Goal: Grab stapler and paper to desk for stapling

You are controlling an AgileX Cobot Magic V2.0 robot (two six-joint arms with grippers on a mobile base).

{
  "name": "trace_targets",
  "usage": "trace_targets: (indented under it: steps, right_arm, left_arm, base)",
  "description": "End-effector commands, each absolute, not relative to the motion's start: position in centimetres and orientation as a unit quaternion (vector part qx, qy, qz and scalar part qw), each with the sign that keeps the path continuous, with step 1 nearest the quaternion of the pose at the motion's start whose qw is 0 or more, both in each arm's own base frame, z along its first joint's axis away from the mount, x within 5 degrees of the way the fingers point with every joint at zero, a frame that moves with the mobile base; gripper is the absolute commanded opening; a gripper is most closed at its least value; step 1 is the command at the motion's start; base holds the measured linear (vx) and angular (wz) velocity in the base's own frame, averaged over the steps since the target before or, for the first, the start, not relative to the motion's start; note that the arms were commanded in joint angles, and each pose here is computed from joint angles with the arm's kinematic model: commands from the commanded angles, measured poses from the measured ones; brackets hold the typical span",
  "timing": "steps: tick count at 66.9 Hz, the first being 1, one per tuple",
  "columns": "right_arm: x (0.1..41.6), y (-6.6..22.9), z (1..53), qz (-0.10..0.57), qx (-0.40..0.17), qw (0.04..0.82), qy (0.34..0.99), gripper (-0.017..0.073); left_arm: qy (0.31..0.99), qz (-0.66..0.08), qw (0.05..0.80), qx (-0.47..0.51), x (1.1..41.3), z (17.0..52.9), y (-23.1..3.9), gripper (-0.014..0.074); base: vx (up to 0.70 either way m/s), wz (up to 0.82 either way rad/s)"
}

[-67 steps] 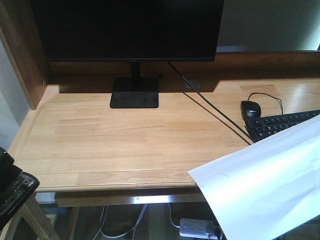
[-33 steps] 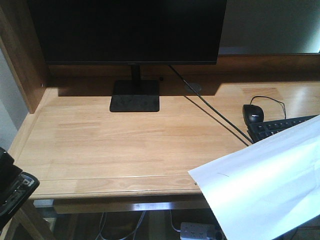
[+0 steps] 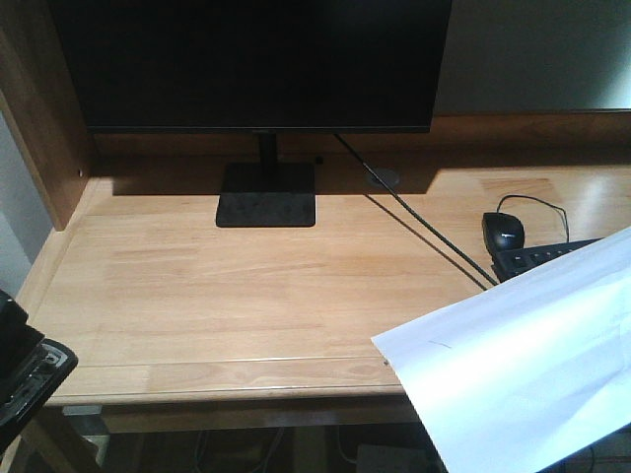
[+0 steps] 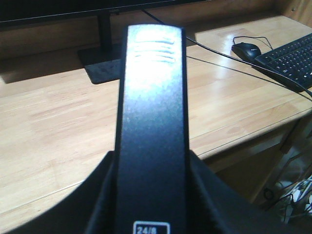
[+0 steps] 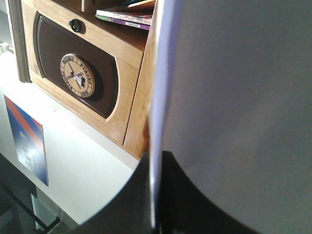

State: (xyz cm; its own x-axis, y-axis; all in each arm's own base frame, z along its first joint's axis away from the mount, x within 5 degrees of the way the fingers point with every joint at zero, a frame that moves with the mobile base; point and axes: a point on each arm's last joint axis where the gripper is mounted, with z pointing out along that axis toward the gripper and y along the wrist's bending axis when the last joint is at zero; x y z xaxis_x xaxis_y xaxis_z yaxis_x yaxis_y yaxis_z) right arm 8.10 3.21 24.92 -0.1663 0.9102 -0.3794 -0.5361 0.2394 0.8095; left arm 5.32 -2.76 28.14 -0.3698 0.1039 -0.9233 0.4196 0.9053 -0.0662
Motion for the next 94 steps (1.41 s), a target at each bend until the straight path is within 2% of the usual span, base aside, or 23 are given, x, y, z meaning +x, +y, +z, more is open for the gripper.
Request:
trace_targets:
  steps: [1,94]
  right_arm:
    - [7.92,3.24,26.33,0.599,0.167,0.636,0.457,-0.0005]
    - [7.92,3.24,26.33,0.599,0.167,0.636,0.457,-0.0005]
  left_arm:
    - [0.774,-0.163,0.593,0.150,5.60,30.10,-2.88,-0.0007]
    - [0.774,-0.163,0.593,0.150,5.60,30.10,-2.88,-0.0007]
  base:
    - [0.03,0.00]
    - [0.02,0.00]
